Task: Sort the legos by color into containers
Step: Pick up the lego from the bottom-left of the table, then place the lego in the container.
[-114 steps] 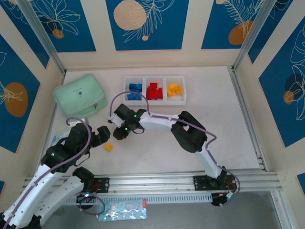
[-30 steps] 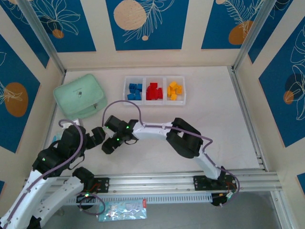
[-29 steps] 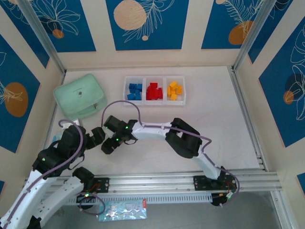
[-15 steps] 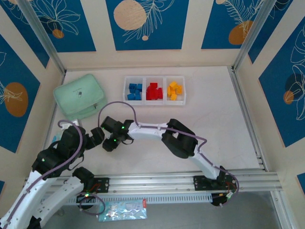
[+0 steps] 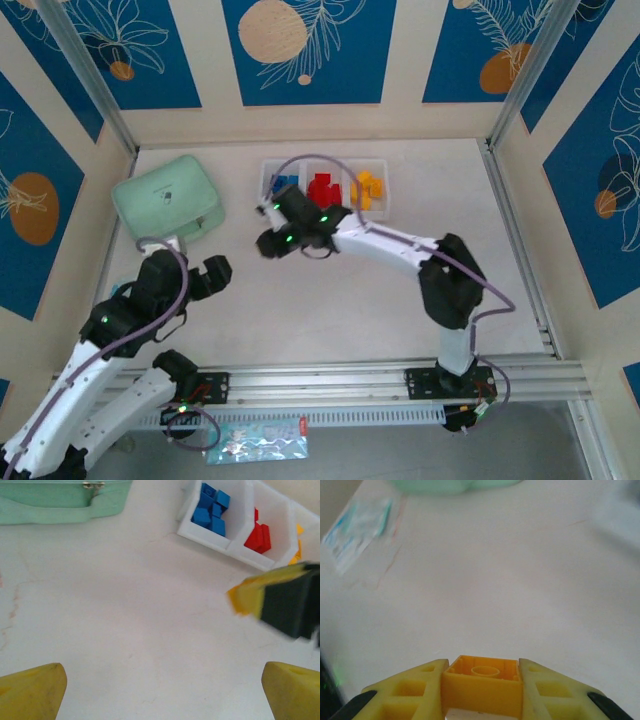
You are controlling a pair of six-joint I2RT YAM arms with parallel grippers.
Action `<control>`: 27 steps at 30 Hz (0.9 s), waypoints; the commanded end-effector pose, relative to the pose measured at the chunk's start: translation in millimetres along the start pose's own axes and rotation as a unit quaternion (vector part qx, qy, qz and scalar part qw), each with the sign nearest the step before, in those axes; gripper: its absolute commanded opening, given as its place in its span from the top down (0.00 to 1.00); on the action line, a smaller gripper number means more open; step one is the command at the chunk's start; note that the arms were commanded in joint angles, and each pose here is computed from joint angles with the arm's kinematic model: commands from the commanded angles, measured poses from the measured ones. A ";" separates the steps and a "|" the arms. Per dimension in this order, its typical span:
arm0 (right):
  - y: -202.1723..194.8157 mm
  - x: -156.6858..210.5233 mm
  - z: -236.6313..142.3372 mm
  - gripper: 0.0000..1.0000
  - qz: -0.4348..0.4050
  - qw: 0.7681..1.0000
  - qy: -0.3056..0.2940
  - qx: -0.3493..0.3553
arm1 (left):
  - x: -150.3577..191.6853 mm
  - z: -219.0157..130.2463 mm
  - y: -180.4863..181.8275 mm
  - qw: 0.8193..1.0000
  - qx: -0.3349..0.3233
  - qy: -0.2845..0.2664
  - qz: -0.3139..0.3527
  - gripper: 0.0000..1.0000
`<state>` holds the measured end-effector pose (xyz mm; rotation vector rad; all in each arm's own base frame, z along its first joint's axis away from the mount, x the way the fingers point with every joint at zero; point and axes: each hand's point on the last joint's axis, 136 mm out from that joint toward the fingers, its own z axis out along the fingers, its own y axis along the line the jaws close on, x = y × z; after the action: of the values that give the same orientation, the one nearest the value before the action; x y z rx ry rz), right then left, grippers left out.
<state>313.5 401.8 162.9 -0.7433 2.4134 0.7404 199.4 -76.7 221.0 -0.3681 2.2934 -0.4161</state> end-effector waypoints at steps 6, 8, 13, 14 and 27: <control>-165.1 -22.2 -59.4 0.72 0.137 0.976 -0.046 0.161 | -17.8 33.7 -59.1 0.995 0.090 0.000 0.031 0.00; -200.3 -27.1 -65.7 0.72 0.156 0.968 -0.053 0.190 | -19.1 43.7 -69.3 0.994 0.103 0.004 0.033 0.00; -262.8 -40.7 -67.4 0.72 0.174 0.953 -0.061 0.242 | -22.2 63.3 -86.6 0.992 0.119 0.012 0.040 0.00; -273.5 -43.3 -65.8 0.72 0.177 0.950 -0.059 0.251 | -22.7 66.9 -90.4 0.991 0.123 0.013 0.041 0.00; -291.2 -68.9 -89.2 0.32 0.183 0.945 -0.087 0.258 | -27.2 93.5 -87.2 0.994 0.102 0.018 0.045 0.00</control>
<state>526.0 163.6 124.2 0.0021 2.5162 0.2168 288.4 -165.0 199.9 -0.1718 2.3152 -0.6091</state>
